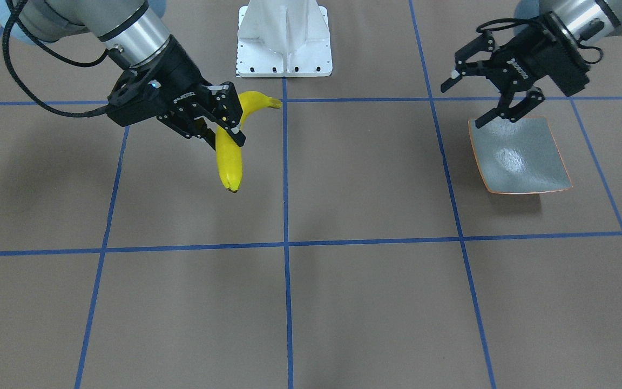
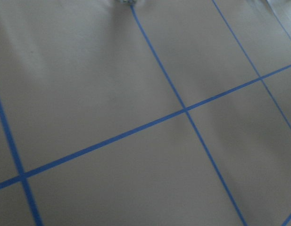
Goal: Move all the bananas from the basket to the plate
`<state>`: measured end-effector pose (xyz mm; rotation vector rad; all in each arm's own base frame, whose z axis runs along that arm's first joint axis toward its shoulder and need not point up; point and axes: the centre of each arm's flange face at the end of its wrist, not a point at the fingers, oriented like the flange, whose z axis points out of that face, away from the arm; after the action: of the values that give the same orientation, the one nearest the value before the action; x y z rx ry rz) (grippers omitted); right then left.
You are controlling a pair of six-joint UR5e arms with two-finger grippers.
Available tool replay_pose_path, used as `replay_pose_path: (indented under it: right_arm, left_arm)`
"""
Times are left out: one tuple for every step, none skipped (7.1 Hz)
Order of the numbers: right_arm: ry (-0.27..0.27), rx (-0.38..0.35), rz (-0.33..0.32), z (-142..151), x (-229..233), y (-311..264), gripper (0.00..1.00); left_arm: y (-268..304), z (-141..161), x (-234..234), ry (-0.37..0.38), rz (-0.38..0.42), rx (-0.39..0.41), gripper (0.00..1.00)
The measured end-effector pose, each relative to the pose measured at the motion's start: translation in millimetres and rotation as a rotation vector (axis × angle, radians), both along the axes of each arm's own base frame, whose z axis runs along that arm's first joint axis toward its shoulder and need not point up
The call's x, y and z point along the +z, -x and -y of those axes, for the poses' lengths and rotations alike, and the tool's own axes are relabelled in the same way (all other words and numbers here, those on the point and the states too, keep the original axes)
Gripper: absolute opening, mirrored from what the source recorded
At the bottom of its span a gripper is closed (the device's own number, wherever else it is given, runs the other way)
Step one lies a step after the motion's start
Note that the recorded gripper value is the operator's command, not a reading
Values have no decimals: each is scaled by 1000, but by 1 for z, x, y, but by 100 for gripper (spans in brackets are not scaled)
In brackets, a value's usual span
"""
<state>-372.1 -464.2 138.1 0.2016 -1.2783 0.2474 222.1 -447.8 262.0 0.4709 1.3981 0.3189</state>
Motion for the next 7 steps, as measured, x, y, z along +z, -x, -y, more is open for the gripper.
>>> replay_pose_path:
  right_arm:
    - [-12, -1, 15, -9, -15, 14, 0]
    - [-28, -2, 30, -19, -29, 26, 0]
    - [-44, -2, 43, -28, -41, 38, 0]
    - [-56, 1, 50, -36, -49, 46, 0]
    - [-66, 2, 58, -43, -56, 52, 0]
    - [-66, 9, 71, -49, -62, 57, 0]
    - [-54, 23, 90, -55, -70, 60, 0]
  left_arm:
    - [-25, -8, -25, -23, -34, 46, 100]
    - [-47, -17, -44, -48, -59, 88, 100]
    - [-64, -27, -58, -68, -78, 125, 100]
    - [-76, -35, -68, -82, -92, 152, 100]
    - [-85, -42, -77, -94, -103, 173, 100]
    - [-95, -49, -83, -102, -112, 196, 100]
    - [-104, -54, -88, -107, -119, 218, 100]
